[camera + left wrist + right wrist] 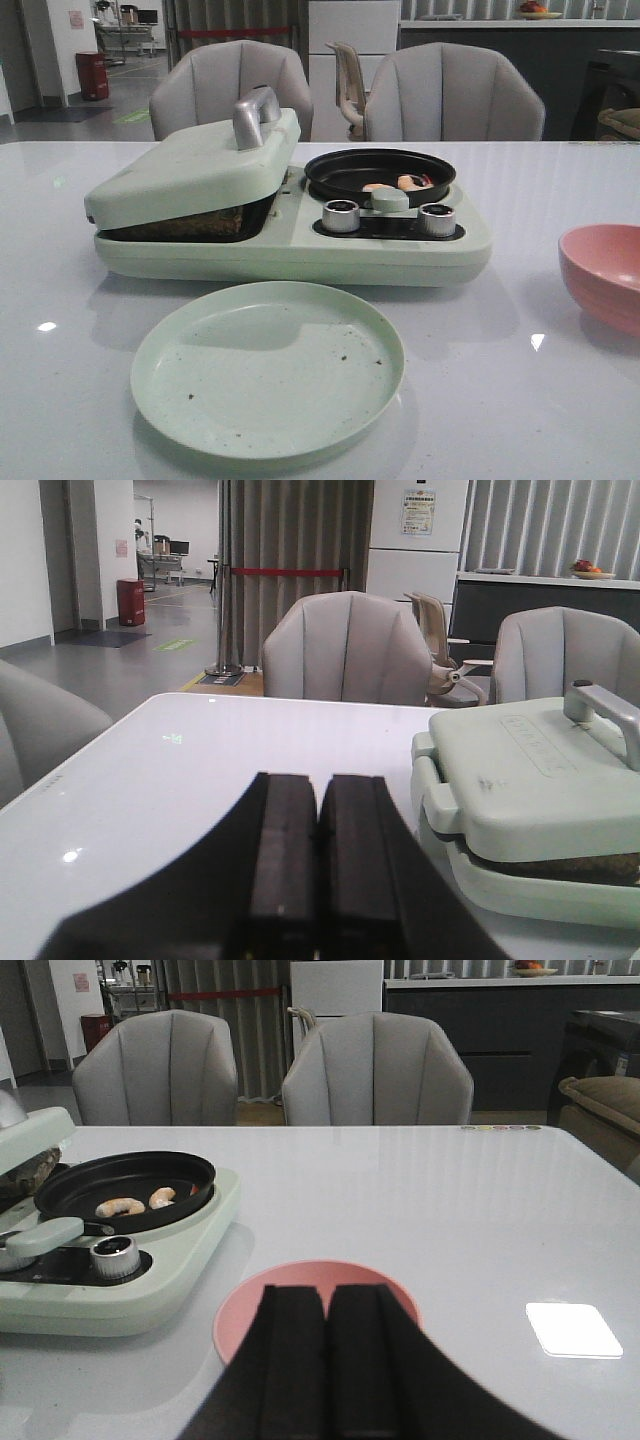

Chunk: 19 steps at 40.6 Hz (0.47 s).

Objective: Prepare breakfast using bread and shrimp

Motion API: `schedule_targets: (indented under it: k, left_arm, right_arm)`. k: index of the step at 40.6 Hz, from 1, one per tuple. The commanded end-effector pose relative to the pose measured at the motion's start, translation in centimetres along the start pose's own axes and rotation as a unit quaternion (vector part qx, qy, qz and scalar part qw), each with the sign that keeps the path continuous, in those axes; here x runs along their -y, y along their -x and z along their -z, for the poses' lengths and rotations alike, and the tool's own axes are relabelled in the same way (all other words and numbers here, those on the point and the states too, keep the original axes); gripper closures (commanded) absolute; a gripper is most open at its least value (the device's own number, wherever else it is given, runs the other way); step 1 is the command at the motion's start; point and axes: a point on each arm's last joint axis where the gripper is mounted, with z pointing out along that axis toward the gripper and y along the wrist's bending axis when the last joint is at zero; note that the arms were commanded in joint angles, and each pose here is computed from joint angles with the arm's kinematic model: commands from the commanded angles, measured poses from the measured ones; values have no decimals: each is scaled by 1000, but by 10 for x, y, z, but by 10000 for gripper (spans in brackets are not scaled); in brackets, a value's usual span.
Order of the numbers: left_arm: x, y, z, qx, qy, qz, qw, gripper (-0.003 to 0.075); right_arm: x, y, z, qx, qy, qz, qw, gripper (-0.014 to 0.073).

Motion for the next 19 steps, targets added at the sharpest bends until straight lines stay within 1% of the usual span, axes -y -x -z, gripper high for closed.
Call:
schedule_targets:
  k: [1, 19]
  left_arm:
    - [-1, 7, 2, 49, 3, 3, 999, 619]
    - [-1, 7, 2, 49, 3, 3, 999, 619]
  right_arm:
    - [1, 16, 3, 69, -4, -1, 998, 554]
    - [-1, 16, 3, 68, 7, -3, 998, 554]
